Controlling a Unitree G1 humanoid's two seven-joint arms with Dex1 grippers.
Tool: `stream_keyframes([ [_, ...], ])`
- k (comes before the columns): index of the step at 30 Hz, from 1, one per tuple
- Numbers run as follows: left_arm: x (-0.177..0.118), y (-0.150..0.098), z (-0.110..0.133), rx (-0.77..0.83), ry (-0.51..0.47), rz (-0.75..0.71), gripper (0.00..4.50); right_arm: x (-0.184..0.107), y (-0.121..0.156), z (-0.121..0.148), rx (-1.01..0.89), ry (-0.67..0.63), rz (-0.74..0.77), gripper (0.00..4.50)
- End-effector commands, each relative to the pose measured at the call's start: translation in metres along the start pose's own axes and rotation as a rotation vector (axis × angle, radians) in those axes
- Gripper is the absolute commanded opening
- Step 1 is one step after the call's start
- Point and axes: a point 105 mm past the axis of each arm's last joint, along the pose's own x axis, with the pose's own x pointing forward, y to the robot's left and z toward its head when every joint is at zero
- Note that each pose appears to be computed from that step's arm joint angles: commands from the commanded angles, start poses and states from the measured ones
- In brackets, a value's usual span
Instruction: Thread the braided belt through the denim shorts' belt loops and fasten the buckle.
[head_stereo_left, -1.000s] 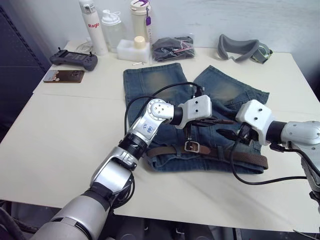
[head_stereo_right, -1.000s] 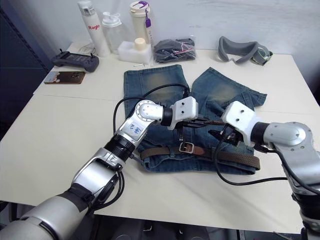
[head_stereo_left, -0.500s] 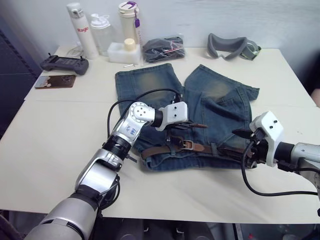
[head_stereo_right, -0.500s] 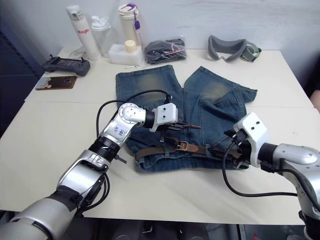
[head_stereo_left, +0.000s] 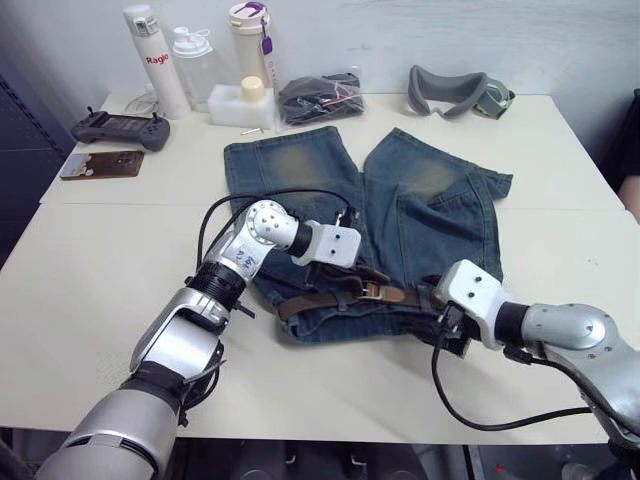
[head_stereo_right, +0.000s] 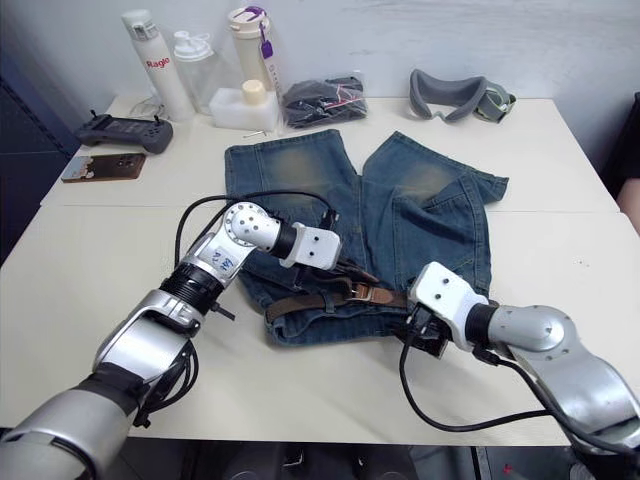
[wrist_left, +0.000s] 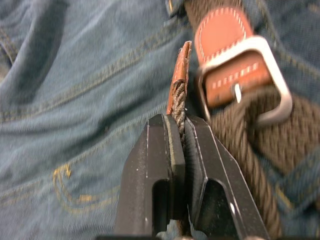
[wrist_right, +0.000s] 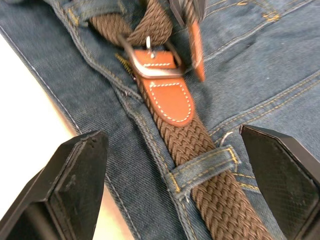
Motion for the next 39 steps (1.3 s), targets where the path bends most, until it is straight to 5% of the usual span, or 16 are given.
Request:
stream_keyframes([
  [1, -0.010, 0.007, 0.002, 0.040, 0.008, 0.015, 0.00, -0.001, -0.003, 0.008, -0.011, -0.043, -0.023, 4.46],
  [20, -0.020, -0.004, -0.004, 0.037, 0.009, -0.021, 0.00, -0.002, 0.007, 0.022, -0.160, -0.055, 0.062, 4.46],
  [33, -0.033, -0.007, -0.013, 0.015, 0.049, -0.030, 0.00, 0.023, 0.000, 0.006, -0.347, -0.048, -0.027, 4.46],
  [39, -0.033, -0.007, -0.012, 0.015, 0.046, -0.031, 0.00, 0.025, -0.007, 0.019, -0.346, -0.111, -0.062, 4.46],
])
